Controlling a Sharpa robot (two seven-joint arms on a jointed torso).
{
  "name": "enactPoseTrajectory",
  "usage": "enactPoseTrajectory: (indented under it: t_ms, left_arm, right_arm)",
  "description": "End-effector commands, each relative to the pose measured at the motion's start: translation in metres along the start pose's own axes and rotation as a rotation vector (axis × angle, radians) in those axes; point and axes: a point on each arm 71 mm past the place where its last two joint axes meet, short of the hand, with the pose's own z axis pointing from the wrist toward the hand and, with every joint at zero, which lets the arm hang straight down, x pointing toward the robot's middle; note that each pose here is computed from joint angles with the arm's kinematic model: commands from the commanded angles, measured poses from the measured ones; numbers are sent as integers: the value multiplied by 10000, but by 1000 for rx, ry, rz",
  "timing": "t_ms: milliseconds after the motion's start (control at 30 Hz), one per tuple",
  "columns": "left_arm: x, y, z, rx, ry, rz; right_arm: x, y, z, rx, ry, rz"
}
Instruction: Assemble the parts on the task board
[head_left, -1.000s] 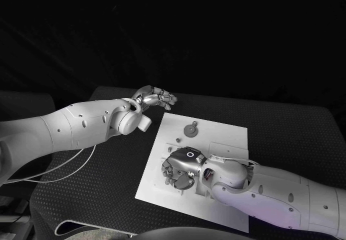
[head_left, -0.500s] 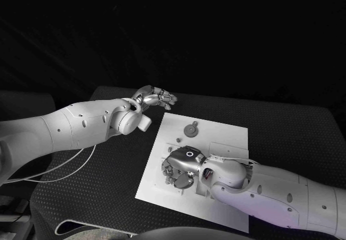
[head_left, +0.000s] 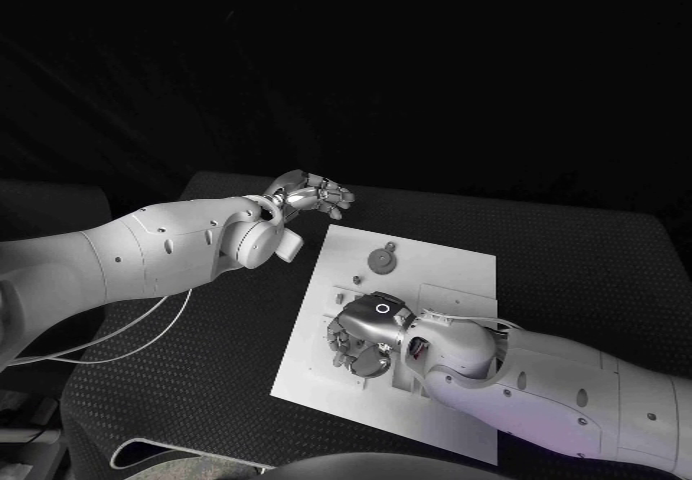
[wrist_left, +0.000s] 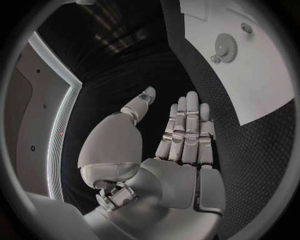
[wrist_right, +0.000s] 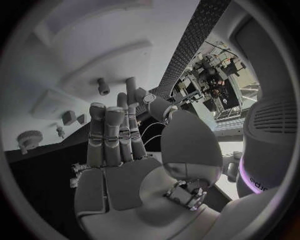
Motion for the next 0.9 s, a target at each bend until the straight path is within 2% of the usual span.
enactPoseTrajectory:
  t_ms: [33,267,633,900]
  left_arm:
    - [17,-19,5,10,13,-9]
    - [28,-22,9,11,17,-10]
    - [37,-21,13,9,20,-11]
    - [35,-20,13,7,21,-11]
  right_arm:
    - [6,1,4,6,12,-19]
    - [32,38,23,-13,52,-11]
    - [43,143,59,-45,64,16]
    - [56,124,66,-37,64,15]
